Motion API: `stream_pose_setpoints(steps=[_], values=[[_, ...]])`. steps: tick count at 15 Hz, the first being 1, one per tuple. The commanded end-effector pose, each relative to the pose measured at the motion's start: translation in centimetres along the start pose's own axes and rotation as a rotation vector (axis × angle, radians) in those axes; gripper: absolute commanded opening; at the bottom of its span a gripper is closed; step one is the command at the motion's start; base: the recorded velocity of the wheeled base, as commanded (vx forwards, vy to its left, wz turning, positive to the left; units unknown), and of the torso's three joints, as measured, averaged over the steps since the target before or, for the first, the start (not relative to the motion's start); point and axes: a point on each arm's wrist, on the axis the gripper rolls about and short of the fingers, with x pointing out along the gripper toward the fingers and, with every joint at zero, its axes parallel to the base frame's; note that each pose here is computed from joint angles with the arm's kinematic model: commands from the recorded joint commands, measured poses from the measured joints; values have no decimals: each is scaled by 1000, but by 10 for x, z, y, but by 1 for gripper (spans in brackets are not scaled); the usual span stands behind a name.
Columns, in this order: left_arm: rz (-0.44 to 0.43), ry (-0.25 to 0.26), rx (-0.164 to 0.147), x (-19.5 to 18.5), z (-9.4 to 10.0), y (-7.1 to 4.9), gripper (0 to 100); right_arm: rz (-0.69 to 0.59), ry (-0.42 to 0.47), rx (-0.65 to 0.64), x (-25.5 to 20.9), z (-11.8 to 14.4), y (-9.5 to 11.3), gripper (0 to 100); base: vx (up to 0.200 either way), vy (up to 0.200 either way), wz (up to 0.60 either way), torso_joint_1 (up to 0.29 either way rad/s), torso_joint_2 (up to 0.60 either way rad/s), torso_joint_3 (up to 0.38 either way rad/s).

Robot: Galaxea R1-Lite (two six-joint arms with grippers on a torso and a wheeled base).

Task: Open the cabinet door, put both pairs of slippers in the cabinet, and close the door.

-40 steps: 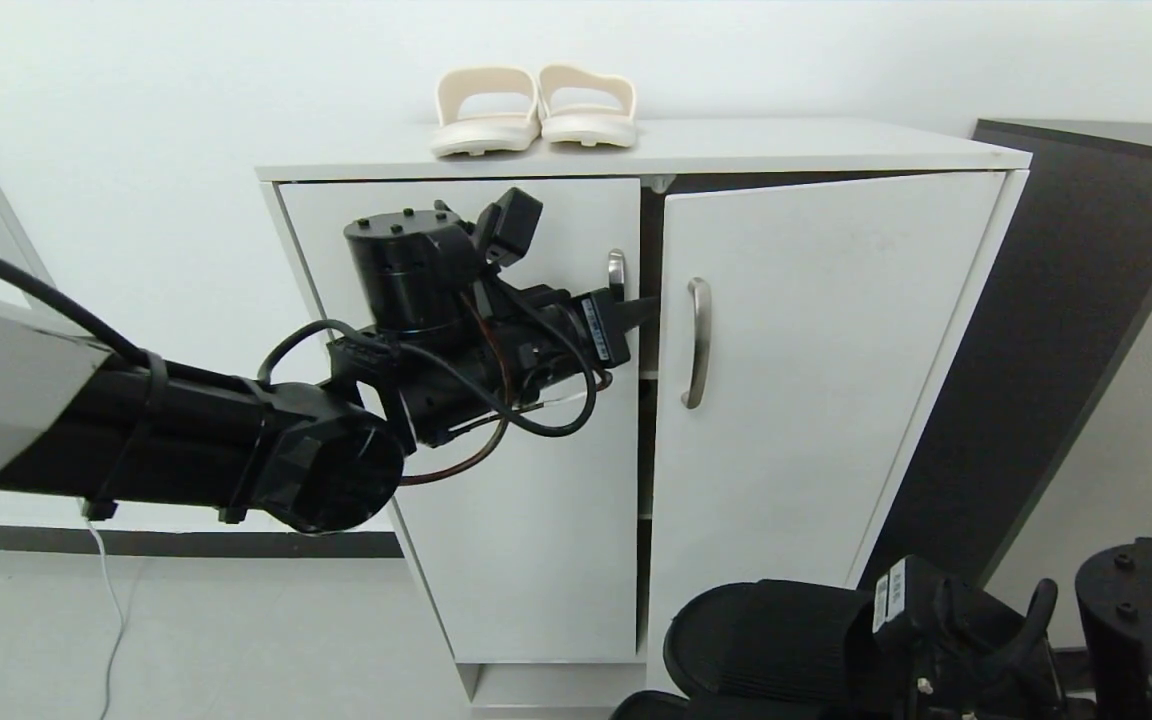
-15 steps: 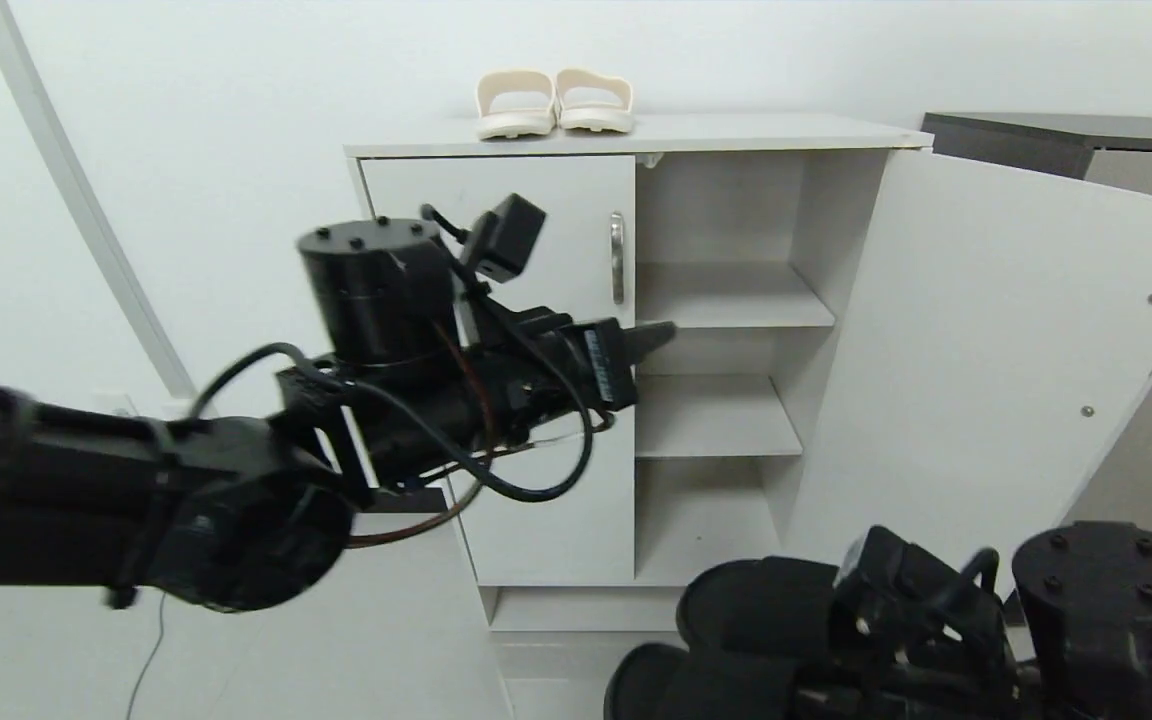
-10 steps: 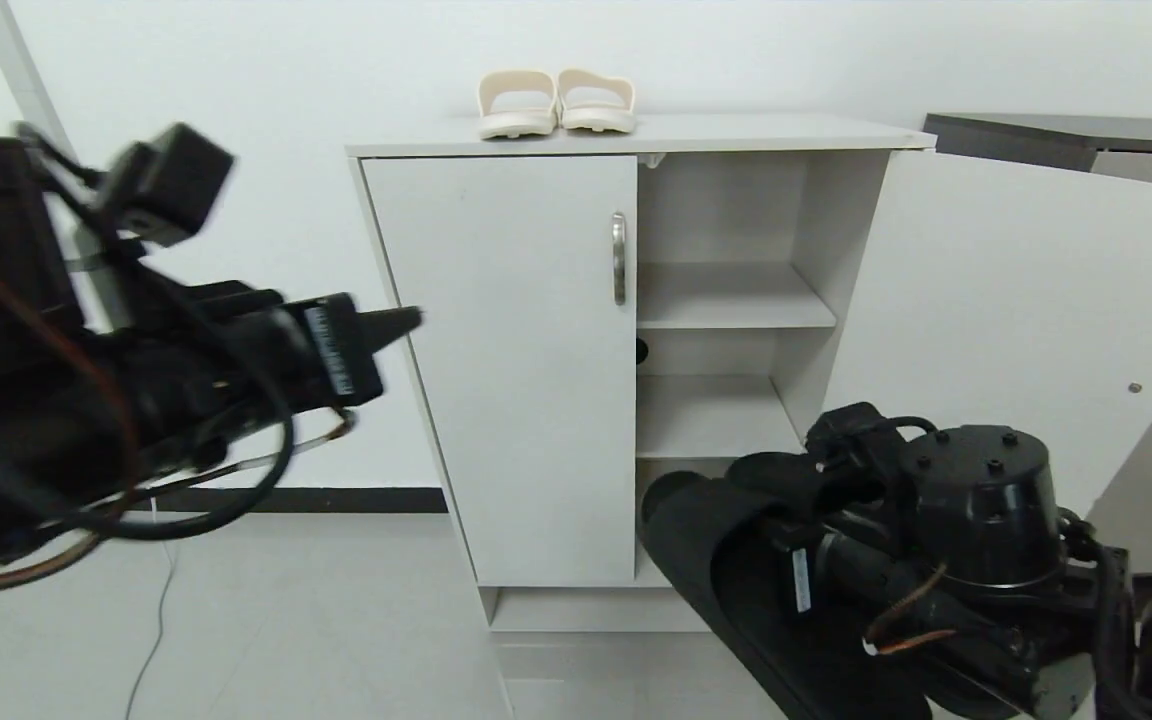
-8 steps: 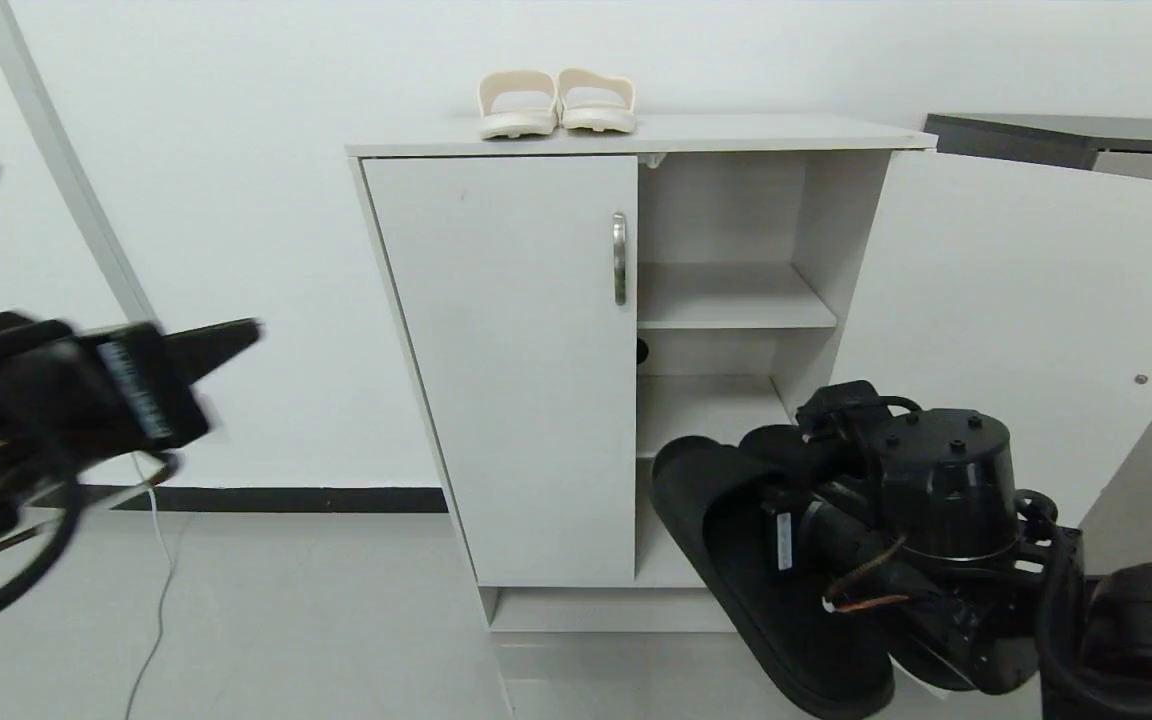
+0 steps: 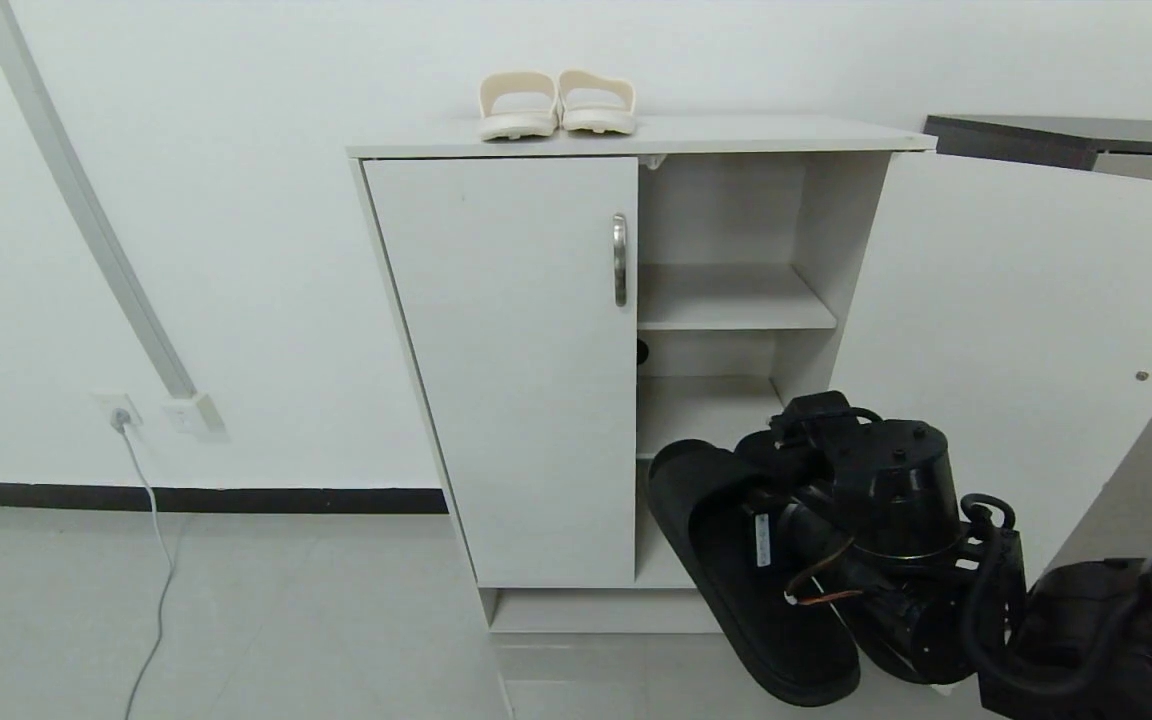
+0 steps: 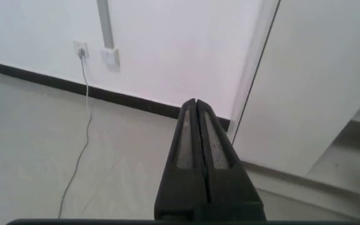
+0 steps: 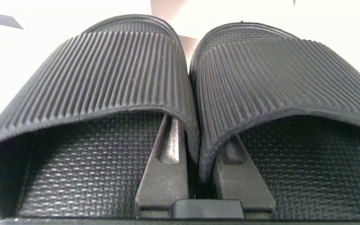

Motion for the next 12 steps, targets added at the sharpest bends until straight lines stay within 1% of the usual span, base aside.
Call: stream_pose_setpoints(steps=[1,2,4,5,6,7,8,9,10,11,12], values=[[-46,-65,13,-17,-23,3,0,-1,11,-6,2,-3,0,0,0,0,0,0,0,0],[-96,-65,33,-21,-31,2,0,-3,17,-9,3,-6,1,0,0,0,0,0,0,0],[-123,-35,46,-17,-42,1,0,-2,24,-13,4,-8,1,0,0,0,0,0,0,0],[-173,-9,54,-15,-51,0,0,-2,27,-13,4,-9,1,0,0,0,0,0,0,0],[-243,30,59,-15,-54,-1,0,-3,32,-19,5,-10,1,0,0,0,0,0,0,0],[-256,19,64,-15,-53,-2,0,-3,40,-24,6,-13,2,0,0,0,0,0,0,0],[-285,16,95,-15,-54,-2,0,-4,43,-27,8,-14,2,0,0,0,0,0,0,0],[-380,-4,103,-16,-54,0,0,-3,47,-31,9,-15,3,0,0,0,0,0,0,0],[-439,-18,107,-17,-54,1,0,-3,47,-31,9,-16,4,0,0,0,0,0,0,0],[-419,-23,103,-17,-55,1,0,-1,39,-28,11,-16,5,0,0,0,0,0,0,0],[-404,-59,100,-20,-56,2,0,-1,31,-25,13,-16,6,0,0,0,0,0,0,0]])
